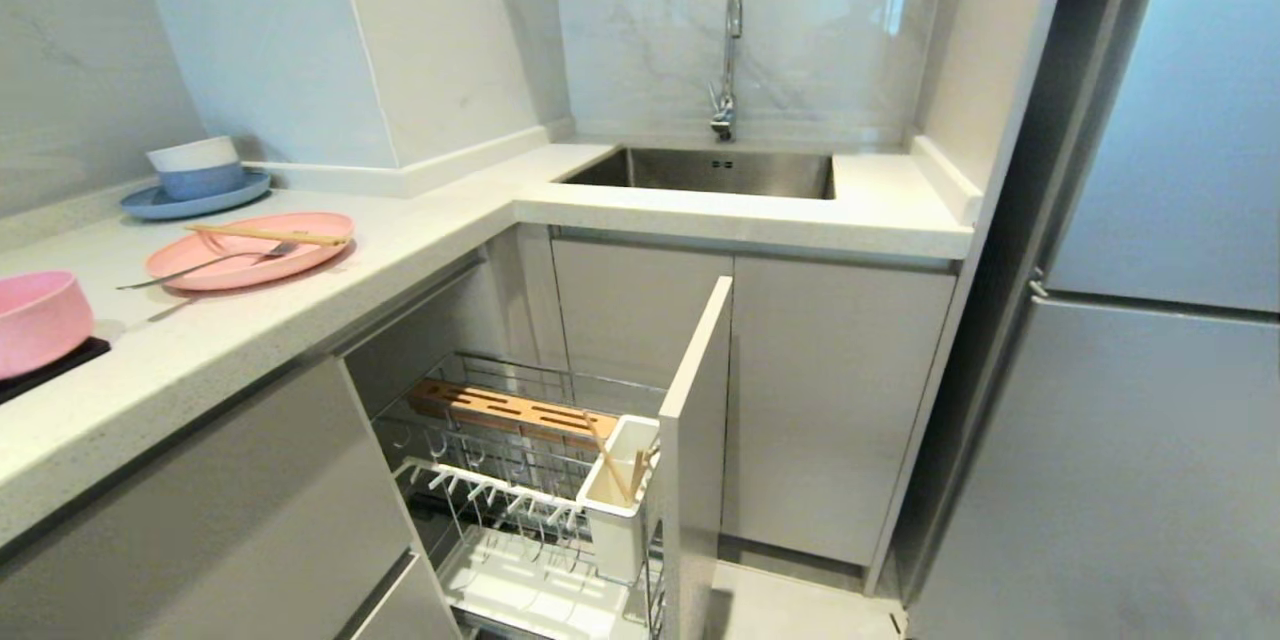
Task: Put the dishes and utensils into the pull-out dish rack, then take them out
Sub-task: Pick up the bowl and place it in the cupboard
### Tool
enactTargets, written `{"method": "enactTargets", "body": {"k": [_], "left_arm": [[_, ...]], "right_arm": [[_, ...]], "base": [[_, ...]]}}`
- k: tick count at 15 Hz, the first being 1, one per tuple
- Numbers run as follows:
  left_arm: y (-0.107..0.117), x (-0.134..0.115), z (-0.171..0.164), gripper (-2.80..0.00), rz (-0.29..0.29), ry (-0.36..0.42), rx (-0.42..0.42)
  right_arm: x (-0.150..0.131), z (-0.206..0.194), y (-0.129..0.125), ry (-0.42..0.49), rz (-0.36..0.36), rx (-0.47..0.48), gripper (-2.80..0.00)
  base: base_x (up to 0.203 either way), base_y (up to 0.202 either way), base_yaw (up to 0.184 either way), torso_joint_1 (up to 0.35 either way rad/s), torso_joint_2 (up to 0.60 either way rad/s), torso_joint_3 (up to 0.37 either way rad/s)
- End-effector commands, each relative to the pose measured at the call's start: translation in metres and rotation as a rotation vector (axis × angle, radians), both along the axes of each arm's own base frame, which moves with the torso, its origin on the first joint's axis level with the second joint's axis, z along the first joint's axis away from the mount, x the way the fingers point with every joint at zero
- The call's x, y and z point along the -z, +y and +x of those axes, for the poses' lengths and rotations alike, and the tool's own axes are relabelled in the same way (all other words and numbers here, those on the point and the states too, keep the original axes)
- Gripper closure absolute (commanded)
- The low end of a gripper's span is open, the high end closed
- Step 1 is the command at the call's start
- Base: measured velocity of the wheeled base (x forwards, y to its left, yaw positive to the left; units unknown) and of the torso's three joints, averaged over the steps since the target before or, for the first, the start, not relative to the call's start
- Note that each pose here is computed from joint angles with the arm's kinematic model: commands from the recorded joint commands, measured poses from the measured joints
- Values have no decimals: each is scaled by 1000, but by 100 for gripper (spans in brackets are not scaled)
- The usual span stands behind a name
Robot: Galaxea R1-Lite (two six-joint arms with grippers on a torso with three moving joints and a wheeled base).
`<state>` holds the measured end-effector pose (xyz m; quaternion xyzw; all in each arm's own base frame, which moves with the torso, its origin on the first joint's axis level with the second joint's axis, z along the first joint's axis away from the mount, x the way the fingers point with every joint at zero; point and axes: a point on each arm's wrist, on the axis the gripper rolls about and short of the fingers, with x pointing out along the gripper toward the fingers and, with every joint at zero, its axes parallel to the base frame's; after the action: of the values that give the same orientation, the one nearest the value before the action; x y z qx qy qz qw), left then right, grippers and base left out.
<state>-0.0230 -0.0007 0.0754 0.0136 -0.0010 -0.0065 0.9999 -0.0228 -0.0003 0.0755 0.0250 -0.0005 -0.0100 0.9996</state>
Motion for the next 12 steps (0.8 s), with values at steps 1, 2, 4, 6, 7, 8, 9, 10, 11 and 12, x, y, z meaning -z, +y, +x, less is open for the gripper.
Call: {"method": "enactTargets", "body": {"k": [1, 2, 4, 6, 7, 8, 9, 10, 11, 12], "left_arm": [[0, 0, 0, 0, 0, 0, 1], [0, 0, 0, 0, 0, 0, 0], [0, 0, 0, 0, 0, 0, 1], [0, 0, 0, 0, 0, 0, -1], [0, 0, 0, 0, 0, 0, -1], [0, 0, 0, 0, 0, 0, -1], [0, 0, 0, 0, 0, 0, -1], [0, 0, 0, 0, 0, 0, -1], [0, 0, 0, 0, 0, 0, -1], [0, 0, 0, 0, 0, 0, -1]], "right_arm": [[1, 0, 0, 3, 1, 0, 0], [0, 0, 0, 2, 1, 0, 0], [0, 0, 0, 2, 1, 0, 0], [1, 0, 0, 3, 1, 0, 0], [0, 0, 0, 2, 1, 0, 0], [0, 0, 0, 3, 1, 0, 0], [0, 0, 0, 2, 1, 0, 0], [0, 0, 0, 2, 1, 0, 0], [0, 0, 0, 2, 1, 0, 0], [0, 0, 0, 2, 1, 0, 0]], "base": [[0, 0, 0, 1, 2, -187], [0, 0, 0, -2, 2, -195], [0, 0, 0, 5, 2, -201], [0, 0, 0, 6, 3, -202], [0, 0, 0, 4, 7, -199], [0, 0, 0, 7, 0, -203], [0, 0, 0, 2, 4, -207], [0, 0, 0, 0, 5, -195], [0, 0, 0, 2, 2, -196], [0, 0, 0, 9, 2, -210]]}}
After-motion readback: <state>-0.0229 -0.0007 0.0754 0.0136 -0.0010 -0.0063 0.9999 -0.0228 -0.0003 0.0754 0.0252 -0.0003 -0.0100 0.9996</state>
